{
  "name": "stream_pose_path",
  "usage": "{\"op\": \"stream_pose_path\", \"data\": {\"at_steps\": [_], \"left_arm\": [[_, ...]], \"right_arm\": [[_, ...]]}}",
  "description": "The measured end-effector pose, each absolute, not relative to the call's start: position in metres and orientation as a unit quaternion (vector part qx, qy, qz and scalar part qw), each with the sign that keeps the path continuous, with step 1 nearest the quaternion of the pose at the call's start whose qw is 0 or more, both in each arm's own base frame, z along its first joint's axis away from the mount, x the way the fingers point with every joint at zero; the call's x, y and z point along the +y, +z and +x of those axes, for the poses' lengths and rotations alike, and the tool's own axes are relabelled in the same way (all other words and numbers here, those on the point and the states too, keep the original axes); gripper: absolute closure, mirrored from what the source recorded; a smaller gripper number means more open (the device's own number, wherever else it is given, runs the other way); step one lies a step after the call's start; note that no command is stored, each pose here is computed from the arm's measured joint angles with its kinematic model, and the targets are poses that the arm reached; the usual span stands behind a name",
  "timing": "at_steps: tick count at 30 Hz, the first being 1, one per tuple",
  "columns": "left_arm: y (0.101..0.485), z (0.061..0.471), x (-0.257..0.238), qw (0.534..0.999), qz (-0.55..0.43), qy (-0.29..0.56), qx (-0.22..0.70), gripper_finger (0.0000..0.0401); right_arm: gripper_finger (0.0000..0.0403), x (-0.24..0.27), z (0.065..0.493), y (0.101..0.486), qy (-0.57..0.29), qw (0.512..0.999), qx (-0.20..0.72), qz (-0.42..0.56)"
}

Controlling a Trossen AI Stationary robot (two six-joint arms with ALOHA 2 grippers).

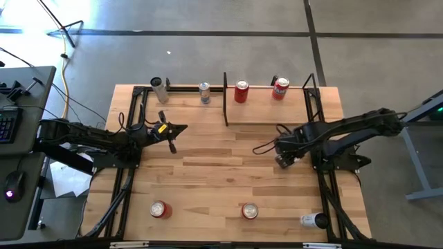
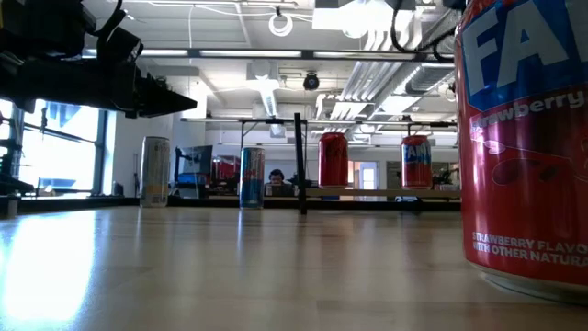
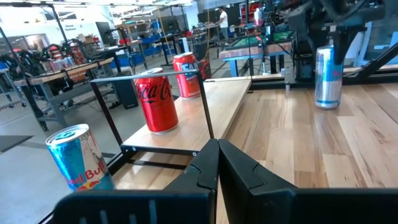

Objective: Place canned beverage on shelf
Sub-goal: Put the right blue soda can on the shelf

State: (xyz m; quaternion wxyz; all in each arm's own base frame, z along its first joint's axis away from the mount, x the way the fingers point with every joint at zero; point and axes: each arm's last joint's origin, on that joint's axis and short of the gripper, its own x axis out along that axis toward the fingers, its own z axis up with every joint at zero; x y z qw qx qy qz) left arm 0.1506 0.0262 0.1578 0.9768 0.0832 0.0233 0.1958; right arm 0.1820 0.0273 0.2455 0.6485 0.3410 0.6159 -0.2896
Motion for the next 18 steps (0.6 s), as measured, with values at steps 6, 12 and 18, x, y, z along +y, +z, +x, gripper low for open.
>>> {"op": "stream_pose_path", "data": {"at_steps": [6, 12, 18], "left_arm": [[0.158, 0.151, 0.026, 0.977, 0.083, 0.196, 0.023, 0.0401], [0.158, 0.151, 0.026, 0.977, 0.079, 0.195, 0.023, 0.0401], [0.157, 0.151, 0.026, 0.978, 0.07, 0.194, 0.023, 0.0401]], "right_arm": [[0.0191, 0.018, 0.195, 0.287, -0.262, 0.72, 0.563, 0.309], [0.0191, -0.015, 0.217, 0.333, -0.272, 0.759, 0.538, 0.245], [0.0191, -0.066, 0.26, 0.359, -0.251, 0.759, 0.576, 0.169]]}}
